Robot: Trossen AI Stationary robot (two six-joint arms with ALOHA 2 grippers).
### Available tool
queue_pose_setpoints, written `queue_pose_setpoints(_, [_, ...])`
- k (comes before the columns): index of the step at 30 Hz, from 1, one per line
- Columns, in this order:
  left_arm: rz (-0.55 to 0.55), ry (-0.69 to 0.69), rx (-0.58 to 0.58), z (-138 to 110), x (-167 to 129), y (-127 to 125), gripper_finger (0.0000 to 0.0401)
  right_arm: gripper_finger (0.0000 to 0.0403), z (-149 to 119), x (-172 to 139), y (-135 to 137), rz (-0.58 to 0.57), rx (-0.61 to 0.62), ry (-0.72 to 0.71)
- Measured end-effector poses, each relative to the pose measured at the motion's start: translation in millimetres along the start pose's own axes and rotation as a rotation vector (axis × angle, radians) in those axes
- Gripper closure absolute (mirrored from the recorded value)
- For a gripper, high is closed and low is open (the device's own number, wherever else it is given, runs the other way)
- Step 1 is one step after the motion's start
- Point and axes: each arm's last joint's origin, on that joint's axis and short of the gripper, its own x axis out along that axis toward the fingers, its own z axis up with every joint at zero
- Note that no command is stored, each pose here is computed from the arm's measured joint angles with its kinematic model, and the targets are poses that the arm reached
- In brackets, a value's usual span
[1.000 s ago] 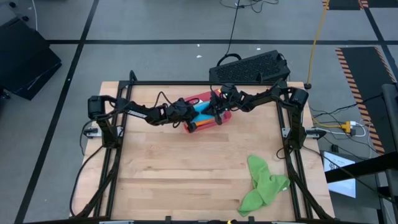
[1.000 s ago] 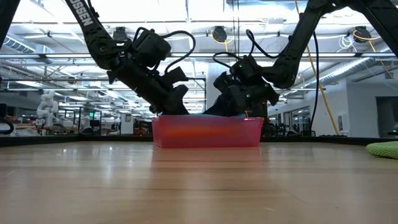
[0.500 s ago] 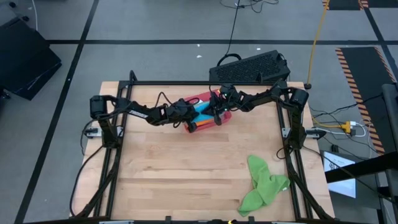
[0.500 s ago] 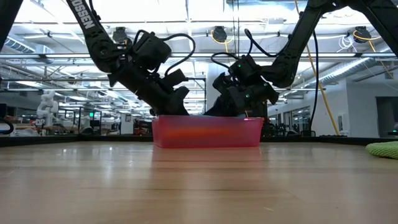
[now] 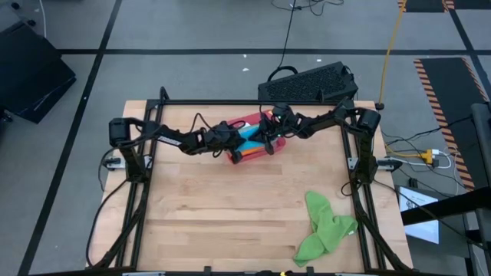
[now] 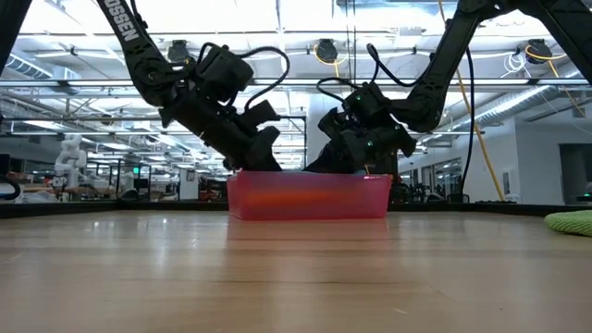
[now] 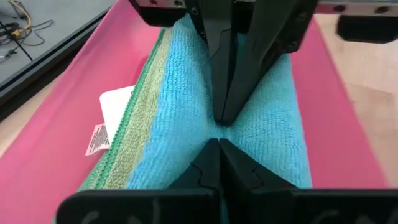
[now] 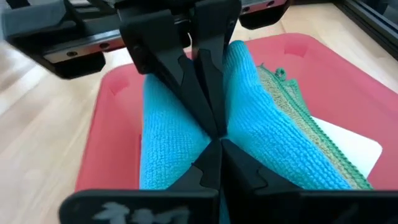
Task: Fold microfiber towels
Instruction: Put the folded blue microfiber cloth into the red bin
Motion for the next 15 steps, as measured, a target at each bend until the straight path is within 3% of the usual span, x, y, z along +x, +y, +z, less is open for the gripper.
queue_pose_setpoints(8, [-0.005,-0.040,0.009,11.8,-11.4,0.3,0.0384,0.0403,16.7,-8.5,2.0,-0.003,-0.016,-0.062])
queue_pose_setpoints(15, [-0.005,-0.065,0.017,17.8,-17.1,0.5,0.0397,0.0403,26.8,-14.6,4.0,0.008,-0.023,-0.095])
